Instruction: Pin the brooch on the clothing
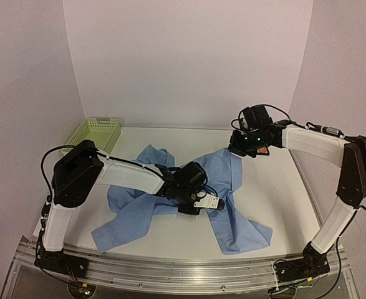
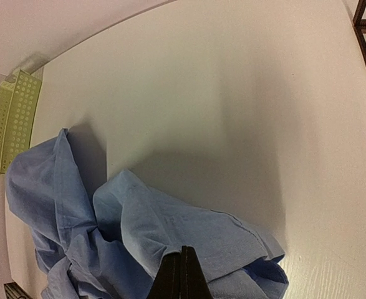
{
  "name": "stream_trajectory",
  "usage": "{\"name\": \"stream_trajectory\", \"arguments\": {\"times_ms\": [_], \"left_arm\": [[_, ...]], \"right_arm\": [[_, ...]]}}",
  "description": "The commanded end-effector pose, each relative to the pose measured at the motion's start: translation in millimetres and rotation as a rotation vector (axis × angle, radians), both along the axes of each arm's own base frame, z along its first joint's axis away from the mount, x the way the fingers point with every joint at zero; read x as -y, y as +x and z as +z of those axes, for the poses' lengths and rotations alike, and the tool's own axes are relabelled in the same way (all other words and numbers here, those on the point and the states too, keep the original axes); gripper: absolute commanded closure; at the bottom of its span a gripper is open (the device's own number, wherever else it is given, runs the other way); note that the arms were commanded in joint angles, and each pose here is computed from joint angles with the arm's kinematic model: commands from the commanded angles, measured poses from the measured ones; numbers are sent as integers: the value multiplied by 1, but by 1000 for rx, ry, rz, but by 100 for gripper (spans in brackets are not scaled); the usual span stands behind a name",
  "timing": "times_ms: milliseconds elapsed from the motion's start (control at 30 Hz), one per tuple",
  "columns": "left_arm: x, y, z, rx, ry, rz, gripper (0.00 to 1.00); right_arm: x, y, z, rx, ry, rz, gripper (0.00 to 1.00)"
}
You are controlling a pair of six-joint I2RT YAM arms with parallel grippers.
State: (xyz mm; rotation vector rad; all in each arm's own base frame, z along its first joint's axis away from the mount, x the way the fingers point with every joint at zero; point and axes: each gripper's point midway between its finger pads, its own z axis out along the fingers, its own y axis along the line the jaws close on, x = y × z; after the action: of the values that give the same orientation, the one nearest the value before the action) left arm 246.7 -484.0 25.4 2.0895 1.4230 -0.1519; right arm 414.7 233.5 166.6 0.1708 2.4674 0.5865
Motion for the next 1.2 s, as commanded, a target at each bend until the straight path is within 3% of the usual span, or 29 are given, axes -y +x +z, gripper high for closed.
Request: {"name": "stream_trajectory", "arguments": {"times_ms": [0,133,367,500,667,833,1167], "left_arm": [[14,27,67,108,-152,41,100],[14,39,164,86,-305,92,100],[-44,68,393,-23,-709,236,100],[-90,61,485,43,-914,271,100],[-145,18,574,171,-1112,242,100],[-191,-11,623,276,-1210,260,100],[-217,-58,608,107,-1200,230,100]], "right_arm": [[6,8,42,109,14,-16,100],[18,22,84,183,67,-53,100],[43,29,252,512,113,-127,100],[49,3,350,718,172,-78,100],[39,-63,470,979,355,117,100],[51,-110,522,1094,490,148,100],[69,-172,548,1129,689,186,100]]}}
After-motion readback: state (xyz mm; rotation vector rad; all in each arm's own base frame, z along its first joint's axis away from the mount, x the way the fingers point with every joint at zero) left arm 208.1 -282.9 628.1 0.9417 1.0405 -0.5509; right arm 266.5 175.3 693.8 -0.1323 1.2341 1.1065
